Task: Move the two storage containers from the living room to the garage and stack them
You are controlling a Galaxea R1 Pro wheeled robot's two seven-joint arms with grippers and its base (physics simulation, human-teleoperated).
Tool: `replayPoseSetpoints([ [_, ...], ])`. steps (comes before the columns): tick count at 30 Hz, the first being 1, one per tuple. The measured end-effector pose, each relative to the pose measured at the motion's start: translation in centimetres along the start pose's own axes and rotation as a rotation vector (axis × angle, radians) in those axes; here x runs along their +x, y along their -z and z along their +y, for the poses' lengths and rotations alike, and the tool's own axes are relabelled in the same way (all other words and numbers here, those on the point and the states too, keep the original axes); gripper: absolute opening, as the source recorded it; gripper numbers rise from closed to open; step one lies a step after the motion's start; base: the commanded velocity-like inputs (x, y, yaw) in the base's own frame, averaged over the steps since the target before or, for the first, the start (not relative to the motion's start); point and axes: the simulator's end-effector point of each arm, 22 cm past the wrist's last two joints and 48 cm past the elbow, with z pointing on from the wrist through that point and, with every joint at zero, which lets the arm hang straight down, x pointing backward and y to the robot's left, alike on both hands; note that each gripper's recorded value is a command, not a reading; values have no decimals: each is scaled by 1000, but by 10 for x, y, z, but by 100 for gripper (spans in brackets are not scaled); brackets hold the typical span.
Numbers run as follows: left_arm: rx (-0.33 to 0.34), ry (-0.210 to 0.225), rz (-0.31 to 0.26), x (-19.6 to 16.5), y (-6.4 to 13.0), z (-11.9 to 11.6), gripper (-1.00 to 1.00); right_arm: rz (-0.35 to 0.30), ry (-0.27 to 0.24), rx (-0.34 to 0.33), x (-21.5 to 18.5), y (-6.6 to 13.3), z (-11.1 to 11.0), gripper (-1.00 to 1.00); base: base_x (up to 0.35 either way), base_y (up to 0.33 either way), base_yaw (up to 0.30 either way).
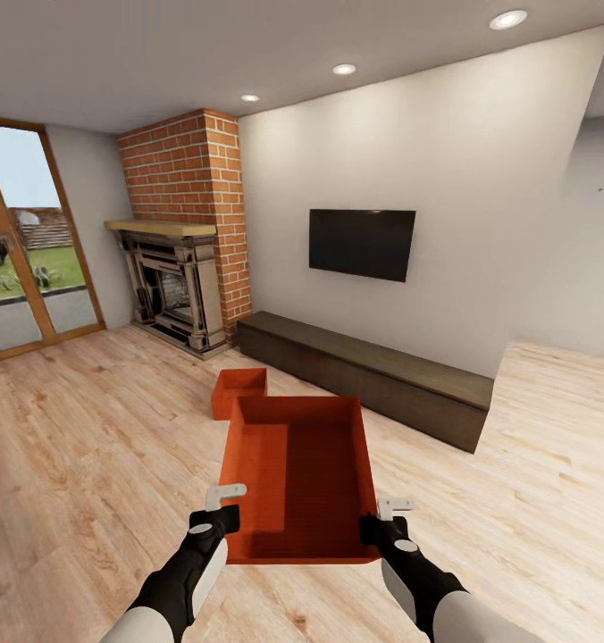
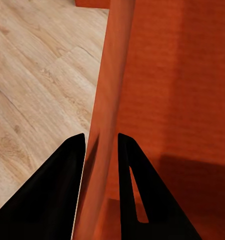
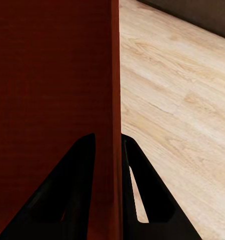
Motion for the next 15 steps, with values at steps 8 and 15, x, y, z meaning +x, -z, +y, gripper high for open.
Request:
replayPoseSetpoints([
  [8, 1, -1, -2, -1, 0, 0, -100, -2, -1, 0, 0, 0, 0, -100, 0, 0, 0],
  [15, 0, 0, -1, 0, 0, 0, -100, -1, -1, 0, 0, 0, 0, -100, 0, 0, 111],
])
